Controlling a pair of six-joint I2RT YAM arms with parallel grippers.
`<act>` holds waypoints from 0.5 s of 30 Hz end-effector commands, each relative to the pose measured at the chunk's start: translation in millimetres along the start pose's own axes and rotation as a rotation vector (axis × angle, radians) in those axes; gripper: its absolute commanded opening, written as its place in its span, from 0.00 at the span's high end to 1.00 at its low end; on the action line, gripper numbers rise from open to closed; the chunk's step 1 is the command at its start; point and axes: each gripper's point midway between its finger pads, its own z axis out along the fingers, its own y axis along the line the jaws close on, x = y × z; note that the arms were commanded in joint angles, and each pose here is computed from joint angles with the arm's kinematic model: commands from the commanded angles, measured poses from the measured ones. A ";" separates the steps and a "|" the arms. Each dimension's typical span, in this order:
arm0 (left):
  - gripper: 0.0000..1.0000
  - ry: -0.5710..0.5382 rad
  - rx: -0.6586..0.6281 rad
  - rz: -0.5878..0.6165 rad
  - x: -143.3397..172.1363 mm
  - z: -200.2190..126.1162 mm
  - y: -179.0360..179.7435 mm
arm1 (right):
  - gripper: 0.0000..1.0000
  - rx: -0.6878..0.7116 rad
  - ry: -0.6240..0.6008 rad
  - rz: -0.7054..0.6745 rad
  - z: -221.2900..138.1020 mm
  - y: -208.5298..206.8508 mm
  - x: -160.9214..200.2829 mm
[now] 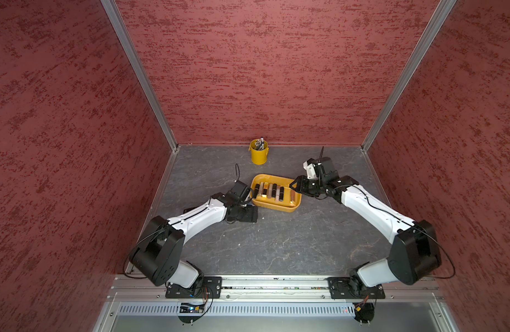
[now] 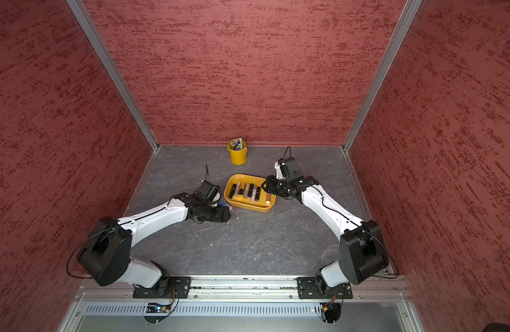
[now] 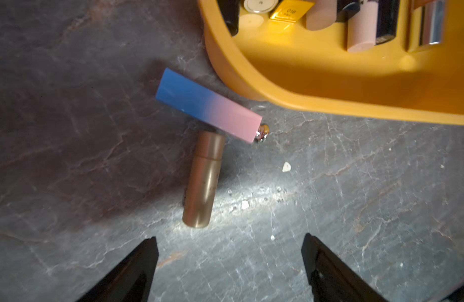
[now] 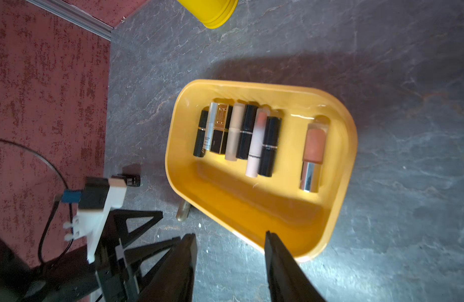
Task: Put the lipstick into the storage box
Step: Pick up the lipstick at the center of the board.
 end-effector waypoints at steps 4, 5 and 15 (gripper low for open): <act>0.25 0.045 -0.106 0.080 -5.8 16.1 6.8 | 0.54 -0.034 -0.019 -0.010 -20.2 6.0 9.8; 0.29 0.053 -0.113 0.085 -6.4 18.2 6.9 | 0.54 -0.039 -0.018 -0.010 -21.5 6.9 10.7; 0.42 0.137 -0.207 0.106 1.4 33.1 21.3 | 0.54 -0.061 -0.013 -0.010 -20.9 9.6 12.0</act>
